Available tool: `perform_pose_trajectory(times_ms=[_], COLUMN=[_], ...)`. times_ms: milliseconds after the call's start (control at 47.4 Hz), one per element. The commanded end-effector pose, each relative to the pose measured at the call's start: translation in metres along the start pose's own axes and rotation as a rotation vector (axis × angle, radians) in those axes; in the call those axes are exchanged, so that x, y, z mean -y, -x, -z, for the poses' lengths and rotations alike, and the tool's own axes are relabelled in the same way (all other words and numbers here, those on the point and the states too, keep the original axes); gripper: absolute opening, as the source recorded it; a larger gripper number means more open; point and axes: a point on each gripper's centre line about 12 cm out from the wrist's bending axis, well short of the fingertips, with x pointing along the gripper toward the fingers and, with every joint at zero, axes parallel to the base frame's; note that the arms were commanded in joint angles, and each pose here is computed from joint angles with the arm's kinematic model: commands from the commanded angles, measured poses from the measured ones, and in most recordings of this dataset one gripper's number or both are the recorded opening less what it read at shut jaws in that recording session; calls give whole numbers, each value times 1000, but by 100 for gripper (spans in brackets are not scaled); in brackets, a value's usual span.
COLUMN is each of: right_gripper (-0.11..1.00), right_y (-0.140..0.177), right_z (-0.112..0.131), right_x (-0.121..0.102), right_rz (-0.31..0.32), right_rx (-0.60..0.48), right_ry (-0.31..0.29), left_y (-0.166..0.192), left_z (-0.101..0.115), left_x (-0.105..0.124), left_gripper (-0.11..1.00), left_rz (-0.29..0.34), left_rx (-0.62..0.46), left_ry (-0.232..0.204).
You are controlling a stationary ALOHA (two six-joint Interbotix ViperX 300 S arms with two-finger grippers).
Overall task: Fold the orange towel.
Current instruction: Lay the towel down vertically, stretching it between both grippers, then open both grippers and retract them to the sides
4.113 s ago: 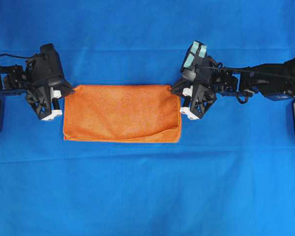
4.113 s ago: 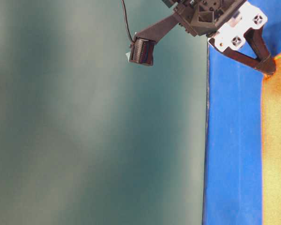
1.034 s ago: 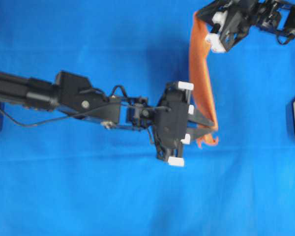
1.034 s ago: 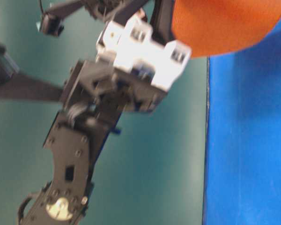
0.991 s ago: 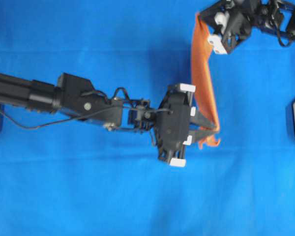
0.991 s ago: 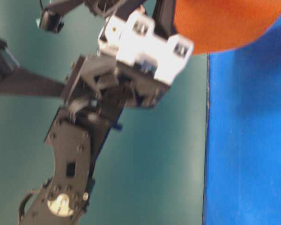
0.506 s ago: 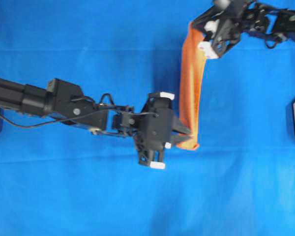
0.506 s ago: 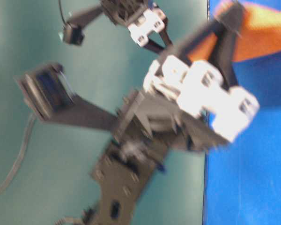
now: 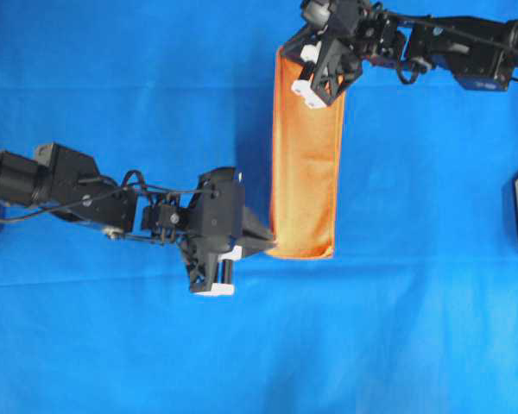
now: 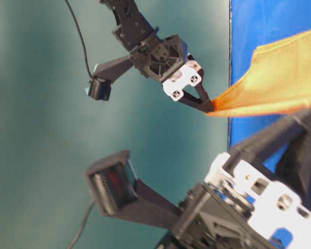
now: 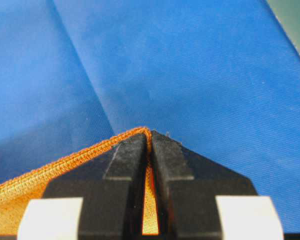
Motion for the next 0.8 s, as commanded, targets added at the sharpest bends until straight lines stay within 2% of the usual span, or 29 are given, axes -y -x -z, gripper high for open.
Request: perform_pose_trajectory(times_ms=[0,337,527,548,717,780], right_gripper=[3,3,5,7,55,57], right_y=[4,-2,-3,-3,-2,-2], right_z=[-18,-4,-1,-1,2,2], right_x=[5,-5,-8,-8,-8,-7], right_rz=[8,-12,-17,-17,-14,-12], right_rx=[58,15,7,7,-11,-12], right_ry=[-3,10,14,14,33,38], left_y=[8,0,0,0,0,1], left_z=[-11,-6,-5,-6,-6,-8], left_x=[20,8,5,5,5,5], left_gripper=[3,5,27,30,44,44], left_rz=[43,18,11,12,12,12], left_rx=[40,23,21,22,24,25], left_ry=[-23,-11,-5,-7,-7,-8])
